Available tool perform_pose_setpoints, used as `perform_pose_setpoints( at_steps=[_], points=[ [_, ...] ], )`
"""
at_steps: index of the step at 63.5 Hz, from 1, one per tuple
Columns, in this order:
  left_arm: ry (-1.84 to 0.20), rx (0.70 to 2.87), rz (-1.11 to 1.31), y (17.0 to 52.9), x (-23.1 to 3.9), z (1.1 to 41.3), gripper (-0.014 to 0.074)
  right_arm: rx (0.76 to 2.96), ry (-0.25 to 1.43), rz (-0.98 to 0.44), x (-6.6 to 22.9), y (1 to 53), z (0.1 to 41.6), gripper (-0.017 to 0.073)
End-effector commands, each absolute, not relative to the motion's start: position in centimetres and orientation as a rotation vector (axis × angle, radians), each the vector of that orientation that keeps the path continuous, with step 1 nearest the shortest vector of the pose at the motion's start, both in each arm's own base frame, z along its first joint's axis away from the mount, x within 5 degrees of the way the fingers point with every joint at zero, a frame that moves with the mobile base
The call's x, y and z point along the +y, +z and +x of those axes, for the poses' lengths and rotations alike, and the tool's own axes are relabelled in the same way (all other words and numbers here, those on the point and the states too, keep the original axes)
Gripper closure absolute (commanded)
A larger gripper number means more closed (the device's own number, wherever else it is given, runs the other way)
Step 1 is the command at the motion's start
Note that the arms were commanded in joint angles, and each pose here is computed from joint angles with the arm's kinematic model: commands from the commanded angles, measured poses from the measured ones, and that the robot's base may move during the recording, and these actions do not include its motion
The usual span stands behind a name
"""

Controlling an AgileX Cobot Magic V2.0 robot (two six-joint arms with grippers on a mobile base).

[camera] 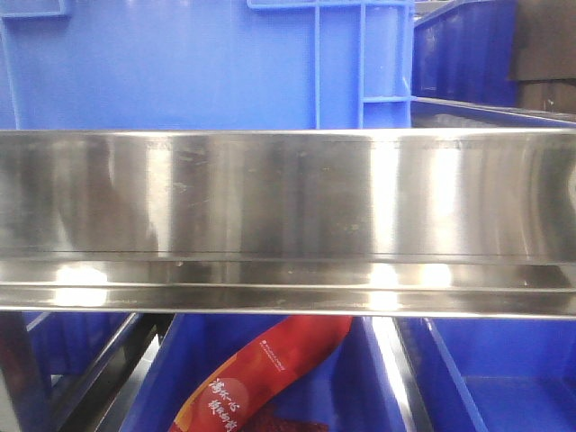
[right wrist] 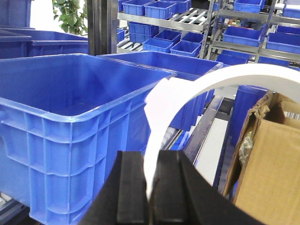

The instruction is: Grab PVC pipe and place in blue bin

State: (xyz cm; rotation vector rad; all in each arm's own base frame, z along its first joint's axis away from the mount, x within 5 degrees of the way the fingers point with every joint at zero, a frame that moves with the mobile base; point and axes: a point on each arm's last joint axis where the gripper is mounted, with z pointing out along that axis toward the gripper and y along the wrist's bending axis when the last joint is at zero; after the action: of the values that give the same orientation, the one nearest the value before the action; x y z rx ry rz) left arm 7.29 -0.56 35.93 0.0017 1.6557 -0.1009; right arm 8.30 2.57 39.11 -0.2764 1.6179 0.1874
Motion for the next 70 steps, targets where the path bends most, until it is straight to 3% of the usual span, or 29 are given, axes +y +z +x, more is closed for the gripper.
perform_pose_setpoints(
  at_steps=[1,70],
  points=[
    [-0.11,1.621,0.001,36.28,-0.59,7.09,0.0705,1.573,0.168,-0.259,2.38,39.52,8.27,0.0715],
    [-0.107,1.533,-0.005,37.08,-0.51,7.1,0.0705,1.533,0.157,-0.239,2.24,39.9,8.31,0.0715]
  ],
)
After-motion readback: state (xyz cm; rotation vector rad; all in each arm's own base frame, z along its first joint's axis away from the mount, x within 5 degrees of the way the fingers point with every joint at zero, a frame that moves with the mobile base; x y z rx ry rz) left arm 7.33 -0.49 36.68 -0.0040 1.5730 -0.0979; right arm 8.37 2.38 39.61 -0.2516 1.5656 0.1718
